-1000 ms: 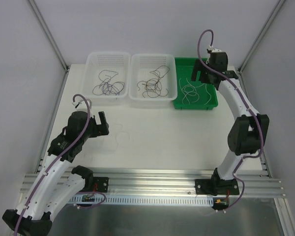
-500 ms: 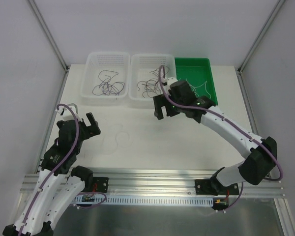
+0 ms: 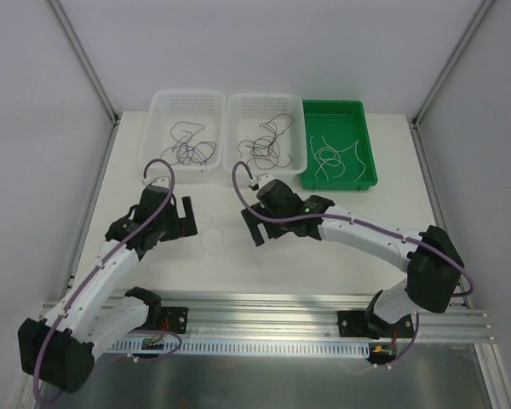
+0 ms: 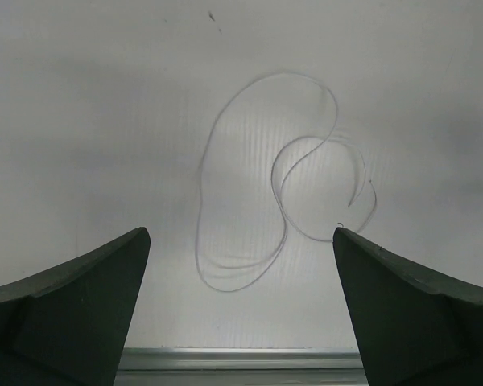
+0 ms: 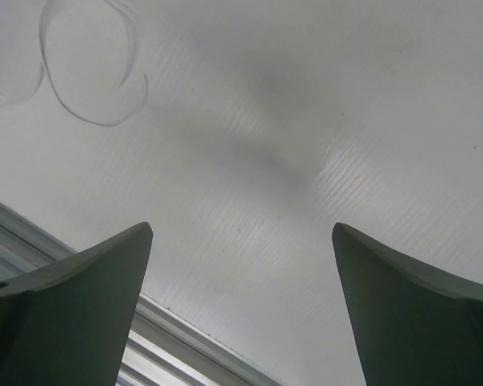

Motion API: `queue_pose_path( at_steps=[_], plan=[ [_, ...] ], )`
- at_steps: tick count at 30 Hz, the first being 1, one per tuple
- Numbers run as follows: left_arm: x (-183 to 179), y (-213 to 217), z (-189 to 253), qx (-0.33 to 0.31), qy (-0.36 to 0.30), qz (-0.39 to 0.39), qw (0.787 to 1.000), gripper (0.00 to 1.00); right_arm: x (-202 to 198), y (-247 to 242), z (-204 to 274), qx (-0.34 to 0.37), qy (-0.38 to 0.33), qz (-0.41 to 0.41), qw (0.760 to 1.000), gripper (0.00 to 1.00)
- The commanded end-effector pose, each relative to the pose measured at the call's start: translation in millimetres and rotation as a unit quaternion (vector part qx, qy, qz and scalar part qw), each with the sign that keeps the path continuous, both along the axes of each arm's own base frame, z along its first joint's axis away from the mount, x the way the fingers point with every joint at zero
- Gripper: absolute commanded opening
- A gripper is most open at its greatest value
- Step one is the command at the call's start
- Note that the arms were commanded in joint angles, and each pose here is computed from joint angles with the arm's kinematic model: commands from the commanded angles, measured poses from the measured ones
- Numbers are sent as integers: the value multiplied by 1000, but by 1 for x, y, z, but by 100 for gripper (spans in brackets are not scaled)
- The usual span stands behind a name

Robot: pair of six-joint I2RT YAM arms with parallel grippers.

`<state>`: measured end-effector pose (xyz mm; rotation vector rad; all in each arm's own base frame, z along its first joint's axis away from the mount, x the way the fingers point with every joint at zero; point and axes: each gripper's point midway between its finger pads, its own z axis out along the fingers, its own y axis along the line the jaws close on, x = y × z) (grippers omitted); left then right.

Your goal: Untangle the cables

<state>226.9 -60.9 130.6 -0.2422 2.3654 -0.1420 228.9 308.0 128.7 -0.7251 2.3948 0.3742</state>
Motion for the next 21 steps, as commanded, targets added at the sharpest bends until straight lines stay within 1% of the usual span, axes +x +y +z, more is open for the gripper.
queue_pose_path(
  at_steps=[1,2,3,5,6,7,9,11,17,19,21],
  plan=[
    [-7,-34,-22,-68,79,-41,994,99,-4,-6,18,32,-26,-30,999,100],
    [-9,-38,-36,-67,115,-44,990,99,-10,-10,11,24,-23,-27,999,100],
    [-10,-40,-40,-69,127,-45,988,98,-13,-13,11,23,-25,-28,999,100],
    [-7,-37,-51,-51,146,-24,988,98,-18,-19,15,27,-31,-29,999,100],
    [-6,-34,-54,-35,147,-19,988,98,-22,-25,8,20,-28,-30,999,100],
    [-4,-29,-59,-17,149,-6,989,98,-23,-28,13,28,-33,-34,998,100],
    [-5,-28,-70,-8,170,7,985,98,-29,-35,6,27,-28,-36,999,100],
    [-4,-23,-80,16,183,21,983,98,-33,-40,10,40,-33,-38,998,100],
    [-1,-37,-96,31,202,17,979,96,-40,-59,11,42,-50,-45,997,100],
    [0,-40,-100,37,204,20,978,93,-41,-64,9,40,-52,-48,997,100],
    [1,-42,-104,40,203,24,978,88,-43,-67,11,46,-56,-49,996,99]
  ],
)
